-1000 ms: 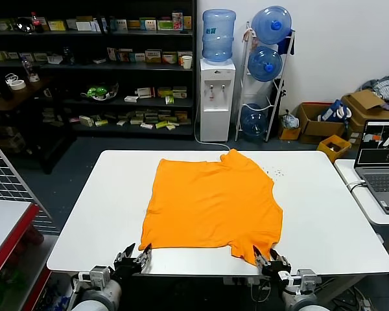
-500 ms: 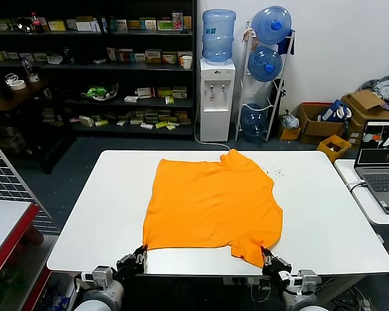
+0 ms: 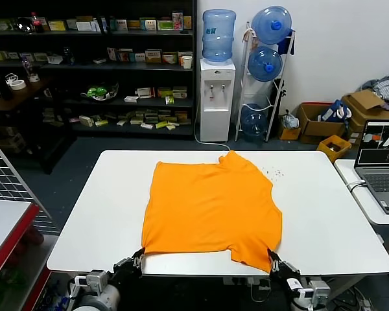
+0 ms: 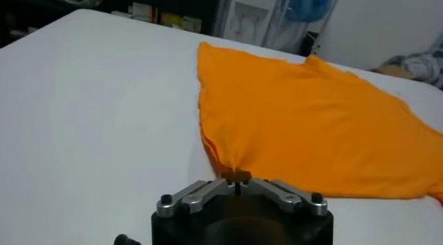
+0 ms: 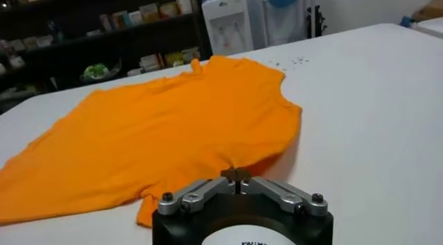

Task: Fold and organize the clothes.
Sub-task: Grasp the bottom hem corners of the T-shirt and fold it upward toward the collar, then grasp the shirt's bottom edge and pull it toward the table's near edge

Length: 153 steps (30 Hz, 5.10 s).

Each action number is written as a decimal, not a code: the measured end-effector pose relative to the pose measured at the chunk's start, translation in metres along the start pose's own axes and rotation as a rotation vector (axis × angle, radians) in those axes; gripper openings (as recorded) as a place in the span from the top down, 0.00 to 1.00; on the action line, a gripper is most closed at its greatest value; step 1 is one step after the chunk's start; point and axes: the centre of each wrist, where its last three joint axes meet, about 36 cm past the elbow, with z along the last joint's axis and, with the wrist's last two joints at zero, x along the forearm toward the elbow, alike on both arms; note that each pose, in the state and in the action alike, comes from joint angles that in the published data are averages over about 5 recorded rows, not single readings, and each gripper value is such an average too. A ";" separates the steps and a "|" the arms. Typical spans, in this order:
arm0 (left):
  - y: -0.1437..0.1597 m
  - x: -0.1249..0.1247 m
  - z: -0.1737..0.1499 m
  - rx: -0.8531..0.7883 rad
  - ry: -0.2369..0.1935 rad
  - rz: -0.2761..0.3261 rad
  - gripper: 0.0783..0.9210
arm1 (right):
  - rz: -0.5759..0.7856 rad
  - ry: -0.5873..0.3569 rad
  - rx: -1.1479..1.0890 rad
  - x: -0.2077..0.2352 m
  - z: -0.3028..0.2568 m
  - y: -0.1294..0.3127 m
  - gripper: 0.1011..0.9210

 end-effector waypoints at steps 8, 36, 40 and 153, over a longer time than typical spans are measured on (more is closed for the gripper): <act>-0.013 0.031 -0.008 0.000 0.026 0.016 0.98 | -0.005 -0.017 0.008 0.032 -0.006 0.010 0.97; -0.002 -0.040 -0.052 0.013 -0.249 -0.038 0.98 | 0.041 -0.212 -0.024 -0.079 -0.058 -0.010 0.97; -0.002 -0.055 -0.050 0.002 -0.253 -0.046 0.98 | 0.042 -0.206 -0.027 -0.096 -0.064 -0.013 0.97; -0.003 0.020 -0.037 0.068 0.021 -0.036 0.81 | 0.058 0.117 0.151 -0.005 -0.049 -0.067 0.69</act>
